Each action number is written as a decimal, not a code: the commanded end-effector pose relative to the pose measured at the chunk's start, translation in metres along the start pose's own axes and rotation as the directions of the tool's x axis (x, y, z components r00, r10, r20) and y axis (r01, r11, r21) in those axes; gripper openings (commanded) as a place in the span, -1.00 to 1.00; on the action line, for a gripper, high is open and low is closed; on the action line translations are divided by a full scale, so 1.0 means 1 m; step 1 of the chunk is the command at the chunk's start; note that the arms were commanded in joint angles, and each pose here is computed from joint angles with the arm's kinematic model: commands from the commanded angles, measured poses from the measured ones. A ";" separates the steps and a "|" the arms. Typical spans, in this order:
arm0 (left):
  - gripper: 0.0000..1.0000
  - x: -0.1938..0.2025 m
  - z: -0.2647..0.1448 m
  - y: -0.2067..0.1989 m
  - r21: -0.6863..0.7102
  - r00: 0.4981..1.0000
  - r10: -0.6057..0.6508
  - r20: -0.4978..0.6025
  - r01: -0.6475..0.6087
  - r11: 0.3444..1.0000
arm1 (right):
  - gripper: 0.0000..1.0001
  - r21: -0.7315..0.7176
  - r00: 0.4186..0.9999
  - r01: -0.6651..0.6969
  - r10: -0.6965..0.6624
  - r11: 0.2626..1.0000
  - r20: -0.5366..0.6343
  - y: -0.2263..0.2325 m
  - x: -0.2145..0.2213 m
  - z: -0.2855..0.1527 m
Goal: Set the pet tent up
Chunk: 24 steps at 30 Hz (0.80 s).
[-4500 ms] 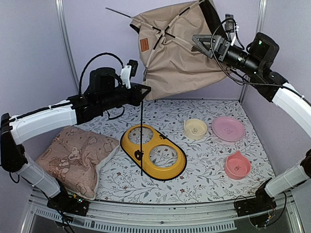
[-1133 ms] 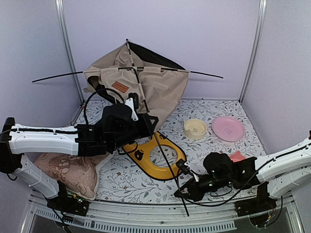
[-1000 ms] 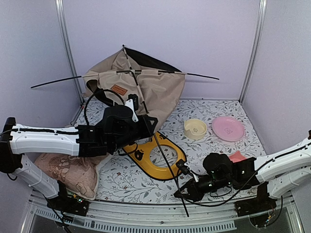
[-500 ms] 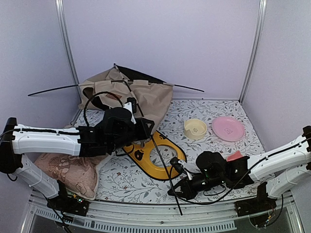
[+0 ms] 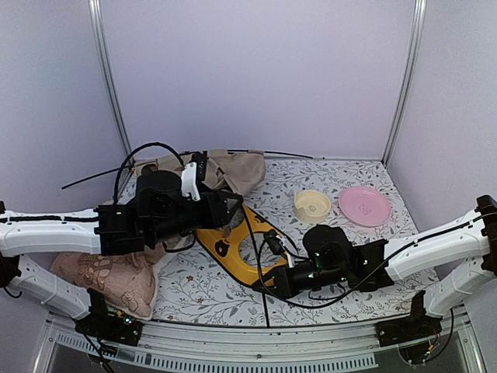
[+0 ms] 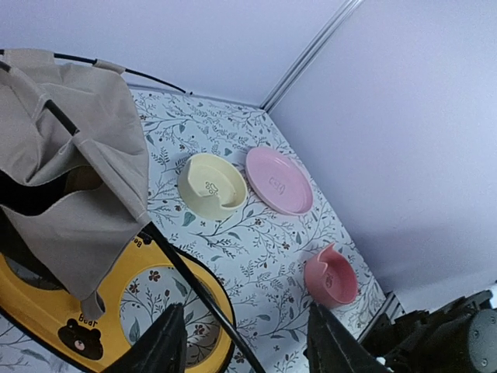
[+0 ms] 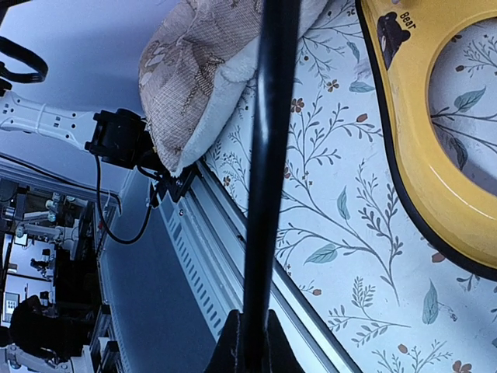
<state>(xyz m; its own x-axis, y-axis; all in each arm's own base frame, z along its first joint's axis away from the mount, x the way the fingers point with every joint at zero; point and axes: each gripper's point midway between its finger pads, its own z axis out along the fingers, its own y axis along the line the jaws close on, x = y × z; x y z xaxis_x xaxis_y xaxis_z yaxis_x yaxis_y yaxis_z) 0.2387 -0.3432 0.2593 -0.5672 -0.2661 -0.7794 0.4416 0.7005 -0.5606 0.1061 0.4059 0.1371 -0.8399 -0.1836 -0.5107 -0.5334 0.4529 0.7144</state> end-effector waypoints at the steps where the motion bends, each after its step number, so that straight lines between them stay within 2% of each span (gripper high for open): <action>1: 0.08 -0.006 -0.022 0.012 -0.016 1.000 0.024 0.019 -0.023 1.000 | -1.00 -0.051 0.992 0.008 -0.001 0.999 0.130 0.023 -0.044 -0.001; 10: 0.10 -0.008 -0.068 0.083 -0.194 0.996 -0.010 0.087 0.027 0.981 | -1.00 -0.085 0.991 0.022 -0.010 0.996 0.132 0.034 -0.061 0.003; 14: 0.10 0.008 -0.075 0.111 -0.243 0.996 0.012 0.094 0.011 0.970 | -1.00 -0.096 0.990 0.038 -0.025 0.995 0.137 0.042 -0.071 0.003; 20: 0.10 0.036 -0.061 0.116 -0.154 0.988 0.122 0.090 -0.107 0.982 | -1.00 -0.087 0.990 0.057 -0.045 0.995 0.132 0.048 -0.084 0.005; 24: 0.10 0.038 -0.054 0.110 -0.102 0.968 0.192 0.158 -0.178 0.979 | -1.00 -0.087 0.990 0.062 -0.051 0.994 0.130 0.053 -0.092 0.008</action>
<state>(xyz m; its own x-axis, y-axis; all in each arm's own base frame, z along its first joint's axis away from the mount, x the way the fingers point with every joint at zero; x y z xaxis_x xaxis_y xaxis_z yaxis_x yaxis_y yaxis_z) 0.2232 -0.2260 0.1549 -0.4950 -0.1917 -0.8475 0.3505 0.8484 -0.3967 0.1353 0.4450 0.1984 -0.8298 -0.1339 -0.5417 -0.5490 0.3692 0.7498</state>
